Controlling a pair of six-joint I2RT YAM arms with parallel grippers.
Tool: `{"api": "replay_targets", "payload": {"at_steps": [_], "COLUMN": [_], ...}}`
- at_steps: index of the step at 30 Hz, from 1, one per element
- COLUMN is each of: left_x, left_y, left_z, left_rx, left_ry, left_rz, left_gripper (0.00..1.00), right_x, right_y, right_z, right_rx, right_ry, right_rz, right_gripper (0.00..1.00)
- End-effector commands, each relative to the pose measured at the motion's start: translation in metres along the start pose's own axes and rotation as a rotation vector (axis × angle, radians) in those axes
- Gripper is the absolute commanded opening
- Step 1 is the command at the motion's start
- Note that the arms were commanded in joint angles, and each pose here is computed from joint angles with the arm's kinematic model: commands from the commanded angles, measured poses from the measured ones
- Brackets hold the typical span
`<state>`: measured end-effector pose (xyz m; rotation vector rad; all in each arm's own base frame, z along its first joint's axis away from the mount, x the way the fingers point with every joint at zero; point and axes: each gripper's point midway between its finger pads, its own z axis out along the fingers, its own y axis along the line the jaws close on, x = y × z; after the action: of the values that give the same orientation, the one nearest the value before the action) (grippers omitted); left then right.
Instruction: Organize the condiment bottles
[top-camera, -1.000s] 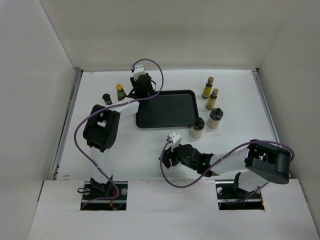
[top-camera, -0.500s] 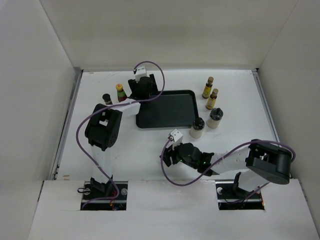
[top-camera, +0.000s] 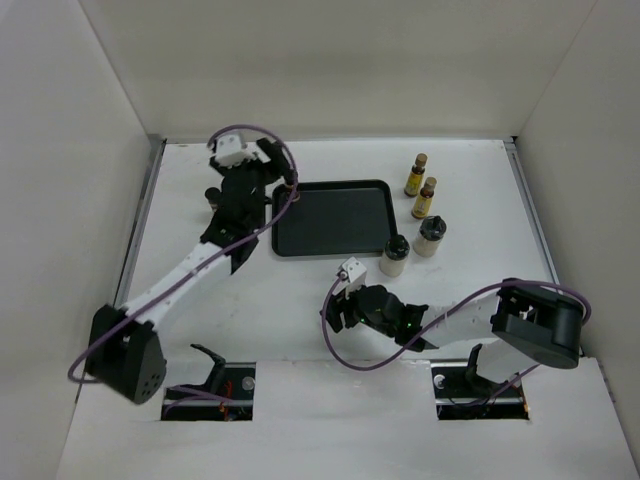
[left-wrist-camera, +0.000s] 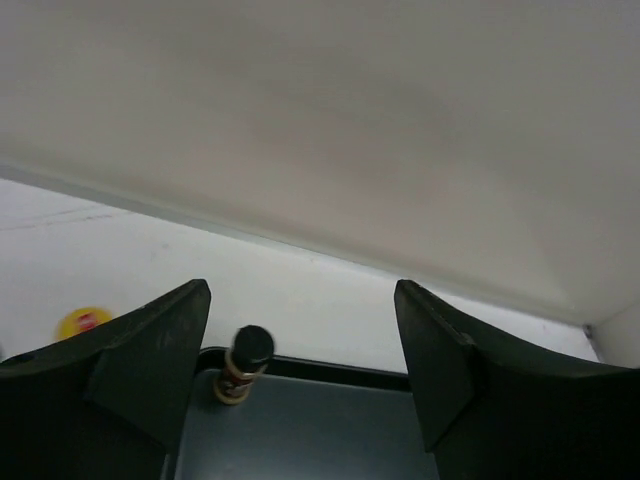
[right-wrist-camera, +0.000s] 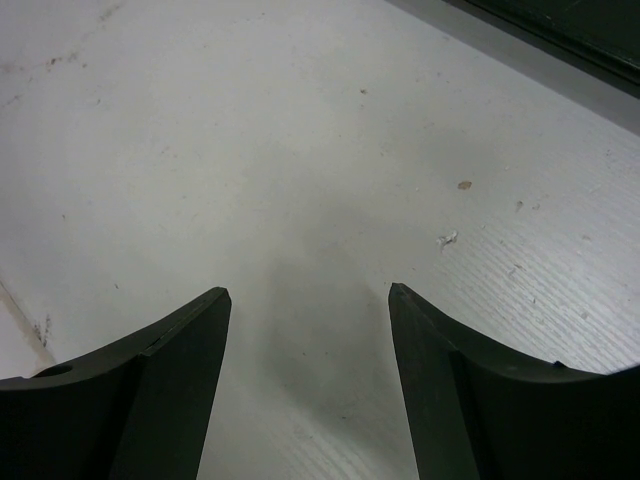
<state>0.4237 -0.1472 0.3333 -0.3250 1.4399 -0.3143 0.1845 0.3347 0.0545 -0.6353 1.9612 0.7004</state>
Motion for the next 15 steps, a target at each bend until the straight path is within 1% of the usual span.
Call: {"api": "replay_targets", "payload": {"at_steps": [1,3,8,12,15], "left_x": [-0.009,-0.009,0.015,0.025,0.038], "left_y": [0.074,0.110,0.176,0.197,0.207], "left_z": [-0.027,-0.035,-0.034,-0.012,0.003], "left_rx": [-0.209,-0.295,-0.472,-0.490,-0.506], "left_ry": [-0.081,-0.092,-0.026,0.028,0.101], "left_rz": [-0.037,-0.061,-0.113,-0.164,-0.179], "left_gripper": [0.72,0.73,0.73,0.69,0.67], "right_x": [-0.016,-0.014,-0.011,-0.010,-0.012], "right_y": [0.001,0.002,-0.002,-0.007,-0.009], "right_z": [-0.001,-0.001,0.002,0.004,0.002], "right_rx": [-0.005,-0.008,0.007,0.020,0.028], "right_ry": [-0.050,-0.046,-0.027,-0.023,-0.032], "right_rz": [0.031,0.035,0.033,0.047,0.046], "right_gripper": [0.72,0.72,0.72,0.73,0.74]}}
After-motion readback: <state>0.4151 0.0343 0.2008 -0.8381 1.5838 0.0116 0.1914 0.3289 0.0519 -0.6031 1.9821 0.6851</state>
